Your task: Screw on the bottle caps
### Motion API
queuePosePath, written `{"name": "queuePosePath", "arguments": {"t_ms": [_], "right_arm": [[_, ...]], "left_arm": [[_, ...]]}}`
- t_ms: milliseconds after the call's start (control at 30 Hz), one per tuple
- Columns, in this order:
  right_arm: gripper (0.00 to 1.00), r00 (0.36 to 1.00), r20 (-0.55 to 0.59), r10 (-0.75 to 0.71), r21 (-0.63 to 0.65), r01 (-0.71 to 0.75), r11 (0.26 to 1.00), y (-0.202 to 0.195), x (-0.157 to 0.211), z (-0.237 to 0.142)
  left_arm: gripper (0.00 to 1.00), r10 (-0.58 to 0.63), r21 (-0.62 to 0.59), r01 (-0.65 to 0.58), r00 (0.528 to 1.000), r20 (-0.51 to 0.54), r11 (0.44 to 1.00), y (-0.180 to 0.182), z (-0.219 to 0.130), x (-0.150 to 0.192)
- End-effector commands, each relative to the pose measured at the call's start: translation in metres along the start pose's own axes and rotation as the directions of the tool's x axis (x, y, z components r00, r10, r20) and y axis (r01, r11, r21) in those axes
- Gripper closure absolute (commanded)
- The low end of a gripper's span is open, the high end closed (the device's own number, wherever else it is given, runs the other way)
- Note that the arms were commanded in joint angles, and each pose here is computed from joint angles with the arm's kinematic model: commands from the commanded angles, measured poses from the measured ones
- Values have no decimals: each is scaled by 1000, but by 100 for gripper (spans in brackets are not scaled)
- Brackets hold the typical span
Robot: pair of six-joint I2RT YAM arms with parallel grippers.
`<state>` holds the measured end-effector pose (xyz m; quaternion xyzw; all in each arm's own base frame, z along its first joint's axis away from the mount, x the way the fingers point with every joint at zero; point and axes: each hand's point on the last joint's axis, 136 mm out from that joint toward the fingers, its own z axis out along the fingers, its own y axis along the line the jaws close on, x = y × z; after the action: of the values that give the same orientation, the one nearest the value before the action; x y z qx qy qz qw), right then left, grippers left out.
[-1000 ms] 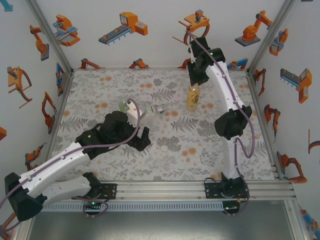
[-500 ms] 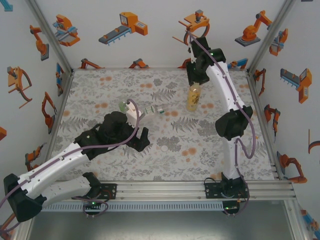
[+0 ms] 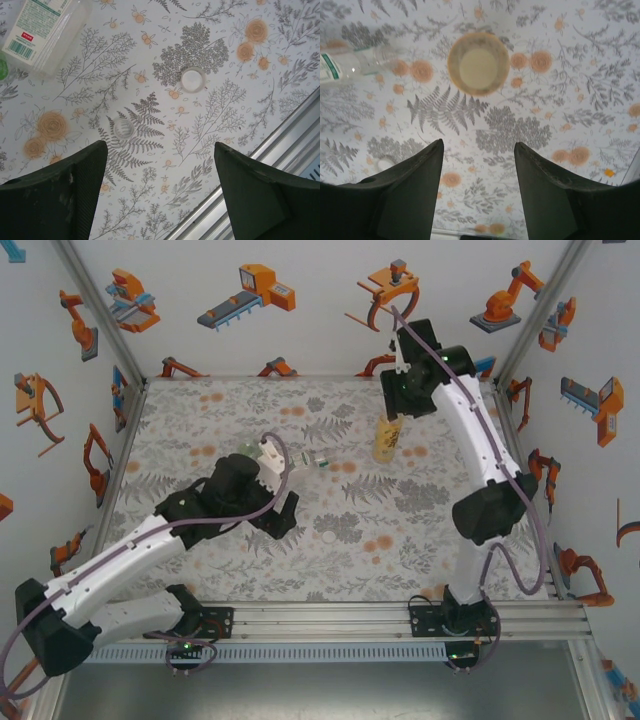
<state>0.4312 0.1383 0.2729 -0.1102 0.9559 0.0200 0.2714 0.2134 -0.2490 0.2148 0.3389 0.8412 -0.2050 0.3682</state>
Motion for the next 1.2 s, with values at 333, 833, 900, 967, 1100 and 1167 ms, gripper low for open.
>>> {"name": "queuePosePath", "arguments": {"t_ms": [333,833,900,967,1100,1167], "right_arm": [[41,993,106,56,-34,-53,998,-10,81,-56],[30,962,200,188,-132,-163,978,-6,137,-85],[30,962,187,200,-148,-173,974,-4,139,-86],[30,964,169,203,-179,-173,968,2,141,-87],[29,967,138,213,-215,-181,960,8,148,-86],[29,968,127,215,-221,-184,958,10,152,-85]], "left_arm": [[20,99,-3,-102,974,-206,995,44,70,-45],[19,173,-86,-245,855,-489,966,111,165,-22],[18,168,-112,-266,831,-530,957,120,173,-14],[18,168,-131,-283,818,-550,950,128,178,-9],[16,172,-130,-291,811,-559,948,131,185,-4],[16,158,-104,-256,820,-551,961,125,187,-3]]}}
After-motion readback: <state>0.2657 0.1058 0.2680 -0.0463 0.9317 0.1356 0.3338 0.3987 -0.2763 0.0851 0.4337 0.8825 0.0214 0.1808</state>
